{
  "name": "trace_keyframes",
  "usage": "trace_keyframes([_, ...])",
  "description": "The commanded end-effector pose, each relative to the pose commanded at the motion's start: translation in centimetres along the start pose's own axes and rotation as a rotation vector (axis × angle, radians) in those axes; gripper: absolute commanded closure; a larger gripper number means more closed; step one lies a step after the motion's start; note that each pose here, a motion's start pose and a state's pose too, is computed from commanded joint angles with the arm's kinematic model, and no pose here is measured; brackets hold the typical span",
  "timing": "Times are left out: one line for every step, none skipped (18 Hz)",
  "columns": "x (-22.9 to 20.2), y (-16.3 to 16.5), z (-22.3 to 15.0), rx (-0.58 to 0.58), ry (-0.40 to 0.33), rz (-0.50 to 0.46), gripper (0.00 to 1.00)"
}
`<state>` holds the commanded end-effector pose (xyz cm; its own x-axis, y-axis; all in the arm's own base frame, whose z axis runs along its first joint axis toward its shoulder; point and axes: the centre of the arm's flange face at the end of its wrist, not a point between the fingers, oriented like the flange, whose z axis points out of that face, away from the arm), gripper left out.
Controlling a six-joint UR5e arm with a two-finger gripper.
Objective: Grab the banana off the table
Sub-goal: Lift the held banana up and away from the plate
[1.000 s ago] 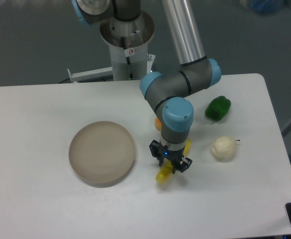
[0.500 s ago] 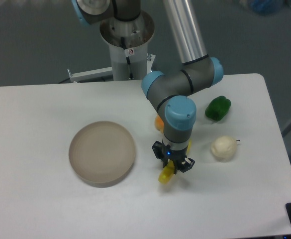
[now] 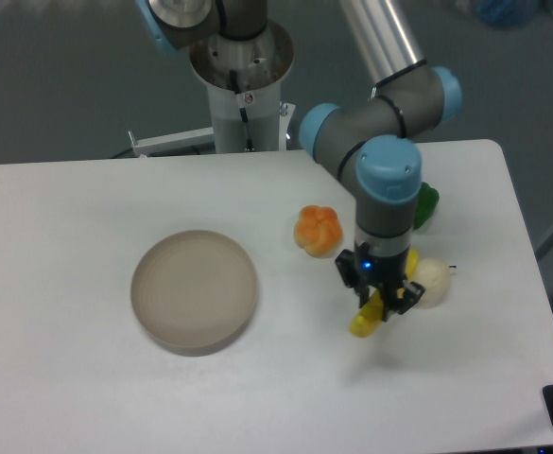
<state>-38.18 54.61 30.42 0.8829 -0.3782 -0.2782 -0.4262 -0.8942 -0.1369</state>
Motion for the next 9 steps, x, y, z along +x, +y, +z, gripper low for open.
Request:
trace_keyframes([-0.7, -0.2, -0.7, 0.0, -0.019, 0.002, 0.59])
trace_keyframes([-1.3, -0.4, -1.4, 0.004, -0.036, 0.003, 0.59])
trace_keyframes([-1.6, -0.6, -1.9, 0.005, -0.039, 0.004, 0.59])
trace_keyframes([-1.8, -0.6, -2.2, 0.0, -0.028, 0.007, 0.59])
trace_keyframes([-1.7, -0.7, -2.2, 0.0, -0.026, 0.008, 0.59])
trace_keyframes([-1.8, -0.7, -2.1, -0.004, -0.029, 0.008, 0.59])
trace_keyframes([-2.0, -0.6, -2.2, -0.01, -0.039, 0.01, 0.59])
trace_keyframes([-2.1, -0.6, -2.2, -0.013, -0.042, 0.009, 0.59])
trace_keyframes([-2.1, -0.6, -2.4, -0.014, -0.044, 0.009, 0.59])
